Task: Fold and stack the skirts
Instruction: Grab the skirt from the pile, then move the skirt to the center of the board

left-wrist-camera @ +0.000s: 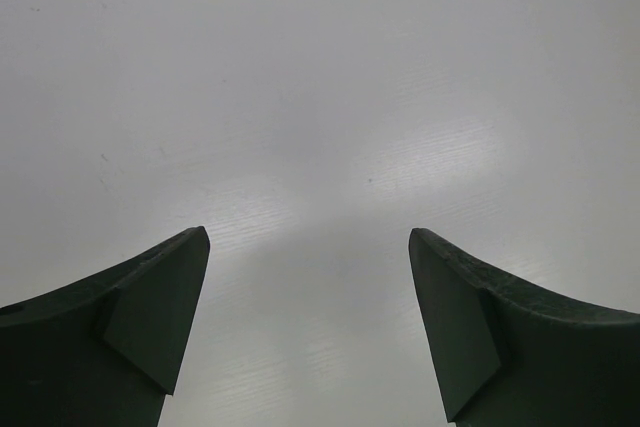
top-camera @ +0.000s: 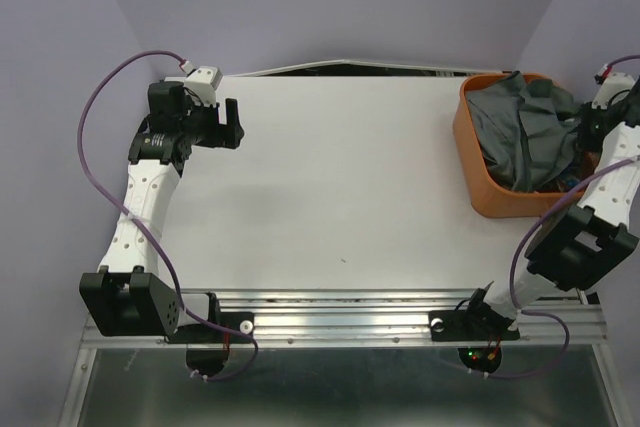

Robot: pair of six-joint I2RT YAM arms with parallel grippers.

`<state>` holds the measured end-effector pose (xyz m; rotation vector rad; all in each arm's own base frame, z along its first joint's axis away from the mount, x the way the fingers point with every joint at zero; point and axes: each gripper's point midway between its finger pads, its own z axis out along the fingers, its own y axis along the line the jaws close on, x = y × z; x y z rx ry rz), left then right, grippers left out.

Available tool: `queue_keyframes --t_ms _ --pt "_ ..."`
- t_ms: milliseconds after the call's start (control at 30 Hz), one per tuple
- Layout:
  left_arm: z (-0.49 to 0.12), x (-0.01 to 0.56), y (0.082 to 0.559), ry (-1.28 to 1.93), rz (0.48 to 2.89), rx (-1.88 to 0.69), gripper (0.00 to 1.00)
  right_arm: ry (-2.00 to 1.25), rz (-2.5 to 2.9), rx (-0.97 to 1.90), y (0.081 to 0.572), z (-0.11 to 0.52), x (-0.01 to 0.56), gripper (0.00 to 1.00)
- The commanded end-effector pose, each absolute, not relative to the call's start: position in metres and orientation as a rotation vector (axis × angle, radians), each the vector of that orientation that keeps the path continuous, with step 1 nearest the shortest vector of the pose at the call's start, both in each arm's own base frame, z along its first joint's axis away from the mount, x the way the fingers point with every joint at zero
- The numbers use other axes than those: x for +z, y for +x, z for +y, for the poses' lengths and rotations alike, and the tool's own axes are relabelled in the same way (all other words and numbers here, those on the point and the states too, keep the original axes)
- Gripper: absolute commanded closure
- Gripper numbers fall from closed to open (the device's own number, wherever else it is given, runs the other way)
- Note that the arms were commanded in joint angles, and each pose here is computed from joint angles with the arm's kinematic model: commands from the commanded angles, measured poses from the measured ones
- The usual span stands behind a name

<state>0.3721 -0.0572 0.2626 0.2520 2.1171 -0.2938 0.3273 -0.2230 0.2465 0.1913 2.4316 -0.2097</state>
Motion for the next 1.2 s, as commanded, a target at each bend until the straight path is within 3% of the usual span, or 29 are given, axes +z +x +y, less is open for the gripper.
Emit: queue_keyframes --t_ms 0,233,500,967,1167 --pt "-0.060 0.286 0.378 0.267 2.039 -0.298 0.07 0.149 2.128 -0.261 0.342 -0.216 0.359 0.99" --pt "-0.059 0.293 0.383 0.252 2.017 -0.291 0.07 0.053 1.660 -0.252 0.348 -0.180 0.511 0.99" --pt "-0.059 0.319 0.386 0.235 1.936 -0.290 0.07 -0.098 1.192 0.088 0.337 -0.102 0.641 0.99" --pt "-0.070 0.360 0.378 0.232 1.823 -0.388 0.07 -0.278 0.786 0.590 0.292 0.026 0.748 0.99" --pt "-0.101 0.378 0.358 0.353 1.662 -0.555 0.09 -0.224 0.656 0.728 0.279 0.035 0.776 0.99"
